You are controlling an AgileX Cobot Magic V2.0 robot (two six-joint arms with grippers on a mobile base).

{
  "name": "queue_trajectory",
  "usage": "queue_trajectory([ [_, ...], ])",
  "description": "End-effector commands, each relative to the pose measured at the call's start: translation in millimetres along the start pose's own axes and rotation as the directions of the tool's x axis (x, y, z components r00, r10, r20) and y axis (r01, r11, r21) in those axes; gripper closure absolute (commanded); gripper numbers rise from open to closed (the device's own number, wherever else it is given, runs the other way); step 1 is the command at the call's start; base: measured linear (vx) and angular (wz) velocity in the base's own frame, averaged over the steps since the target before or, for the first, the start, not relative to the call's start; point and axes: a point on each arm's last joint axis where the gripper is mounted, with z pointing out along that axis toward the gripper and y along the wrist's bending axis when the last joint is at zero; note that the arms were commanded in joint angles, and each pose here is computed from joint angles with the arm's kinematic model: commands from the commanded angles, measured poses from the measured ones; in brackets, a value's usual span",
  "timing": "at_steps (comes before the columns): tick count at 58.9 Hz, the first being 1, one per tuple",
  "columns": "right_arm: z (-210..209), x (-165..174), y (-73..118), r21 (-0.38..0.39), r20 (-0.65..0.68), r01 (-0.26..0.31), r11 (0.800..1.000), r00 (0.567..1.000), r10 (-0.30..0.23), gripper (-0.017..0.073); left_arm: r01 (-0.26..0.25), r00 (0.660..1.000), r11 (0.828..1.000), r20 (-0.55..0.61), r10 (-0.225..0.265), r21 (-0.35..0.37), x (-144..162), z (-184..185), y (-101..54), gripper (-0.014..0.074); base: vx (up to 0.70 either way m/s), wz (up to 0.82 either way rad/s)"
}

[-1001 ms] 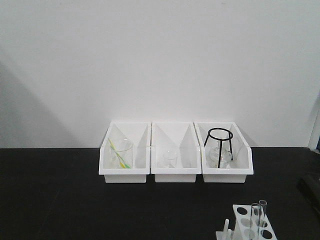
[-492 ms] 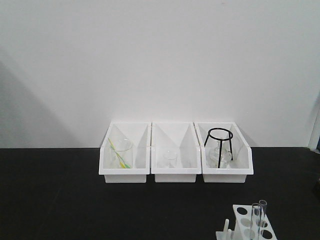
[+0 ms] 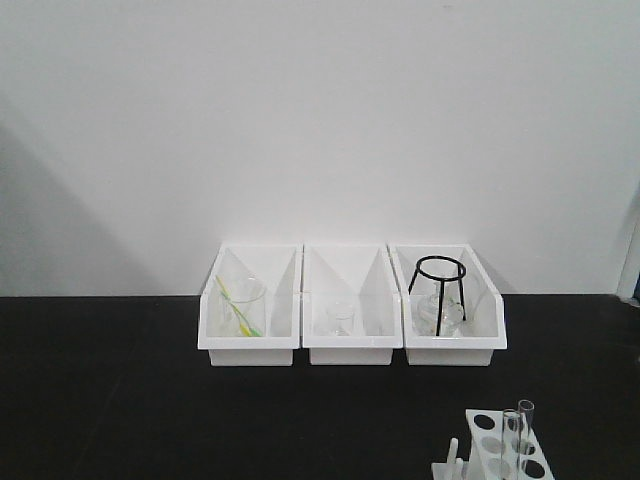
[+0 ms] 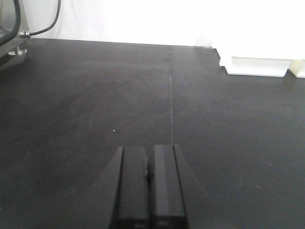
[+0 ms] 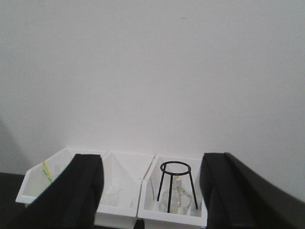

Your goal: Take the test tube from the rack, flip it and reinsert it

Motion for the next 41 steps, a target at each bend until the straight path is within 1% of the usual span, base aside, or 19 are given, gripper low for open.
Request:
queue_trajectory([
  [1,-14.4,-15.3,-2.5,0.041,0.147,0.011,0.999,0.989,-0.017,0.0135,0.002,0.995,1.0,0.095,-0.004,0.023,-8.2,-1.1,-1.8,0.06,0.0,0.0],
  [7,-35.5,-6.0,-5.4,0.103,0.186,0.06,0.993,0.979,-0.078,0.0218,0.002,0.995,1.0,0.095,-0.004,0.023,-8.2,-1.1,-1.8,0.06,0.0,0.0],
  [11,-48.8,3.5,-6.4,0.131,0.203,0.073,0.989,0.974,-0.099,0.0286,0.002,0.995,1.0,0.095,-0.004,0.023,-8.2,-1.1,-1.8,0.06,0.0,0.0],
  [16,-62.2,15.3,-6.5,0.142,0.217,0.058,0.988,0.972,-0.088,0.0371,0.002,0.995,1.0,0.095,-0.004,0.023,-8.2,-1.1,-1.8,0.06,0.0,0.0],
  [27,-74.1,47.9,-5.2,0.136,0.174,0.065,0.989,0.981,-0.088,0.0576,0.002,0.995,1.0,0.095,-0.004,0.023,-8.2,-1.1,-1.8,0.06,0.0,0.0],
  [37,-75.0,68.5,-5.6,0.137,0.13,0.064,0.989,0.988,-0.082,0.0572,0.002,0.995,1.0,0.095,-0.004,0.023,-8.2,-1.1,-1.8,0.06,0.0,0.0],
  [41,-76.0,75.4,-5.0,0.13,0.102,0.076,0.989,0.991,-0.089,0.0572,0.002,0.995,1.0,0.095,-0.004,0.023,-8.2,-1.1,-1.8,0.06,0.0,0.0],
])
